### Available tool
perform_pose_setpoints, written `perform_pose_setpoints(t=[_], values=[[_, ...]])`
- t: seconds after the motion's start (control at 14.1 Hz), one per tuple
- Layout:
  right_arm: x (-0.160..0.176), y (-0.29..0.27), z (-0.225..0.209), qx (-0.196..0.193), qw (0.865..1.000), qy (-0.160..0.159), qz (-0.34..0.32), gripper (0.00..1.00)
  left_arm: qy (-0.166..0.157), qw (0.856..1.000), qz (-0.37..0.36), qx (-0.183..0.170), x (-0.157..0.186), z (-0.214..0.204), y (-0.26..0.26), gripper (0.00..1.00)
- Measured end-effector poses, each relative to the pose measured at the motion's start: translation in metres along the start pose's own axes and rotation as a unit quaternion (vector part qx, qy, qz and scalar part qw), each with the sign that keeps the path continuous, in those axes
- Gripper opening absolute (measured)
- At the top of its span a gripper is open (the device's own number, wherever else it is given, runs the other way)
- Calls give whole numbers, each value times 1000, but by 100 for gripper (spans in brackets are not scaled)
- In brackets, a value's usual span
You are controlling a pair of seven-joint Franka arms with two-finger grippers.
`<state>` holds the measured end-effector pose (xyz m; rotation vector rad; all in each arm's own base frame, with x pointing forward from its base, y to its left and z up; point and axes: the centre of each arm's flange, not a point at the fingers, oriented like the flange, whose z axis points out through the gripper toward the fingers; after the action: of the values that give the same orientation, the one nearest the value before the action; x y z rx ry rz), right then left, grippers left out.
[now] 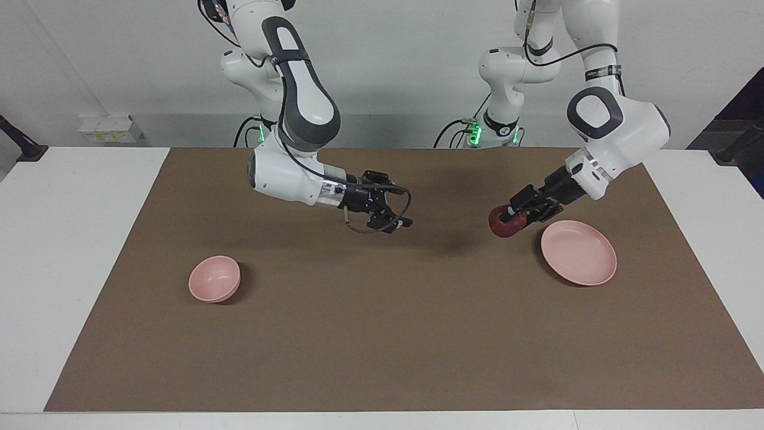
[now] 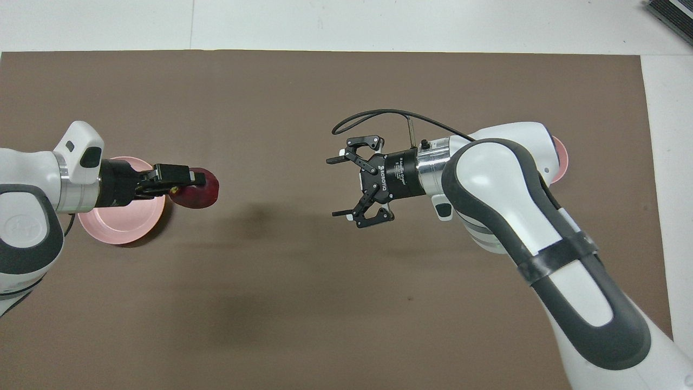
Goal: Move apple from plate to bowl
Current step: 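Lift the apple with the left gripper toward the open right gripper, then close the right gripper on the apple held by the left gripper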
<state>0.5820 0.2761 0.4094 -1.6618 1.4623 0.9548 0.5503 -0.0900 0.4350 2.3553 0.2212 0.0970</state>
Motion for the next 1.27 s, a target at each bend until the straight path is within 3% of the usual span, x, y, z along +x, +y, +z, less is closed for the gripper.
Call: perform_pose_setpoints(t=[0.35, 0.71, 1.06, 1.27], values=[[-1, -1, 4, 18, 1000, 12, -3, 100, 4, 996, -38, -77, -5, 12, 21, 75], [-22, 10, 46, 42, 998, 41, -23, 100, -9, 988, -61, -144, -21, 34, 56, 75], [-31, 18, 64, 39, 998, 44, -32, 100, -21, 986, -59, -155, -30, 47, 70, 75], [-30, 16, 62, 51, 998, 24, -14, 100, -24, 986, -61, -153, -34, 51, 69, 75]])
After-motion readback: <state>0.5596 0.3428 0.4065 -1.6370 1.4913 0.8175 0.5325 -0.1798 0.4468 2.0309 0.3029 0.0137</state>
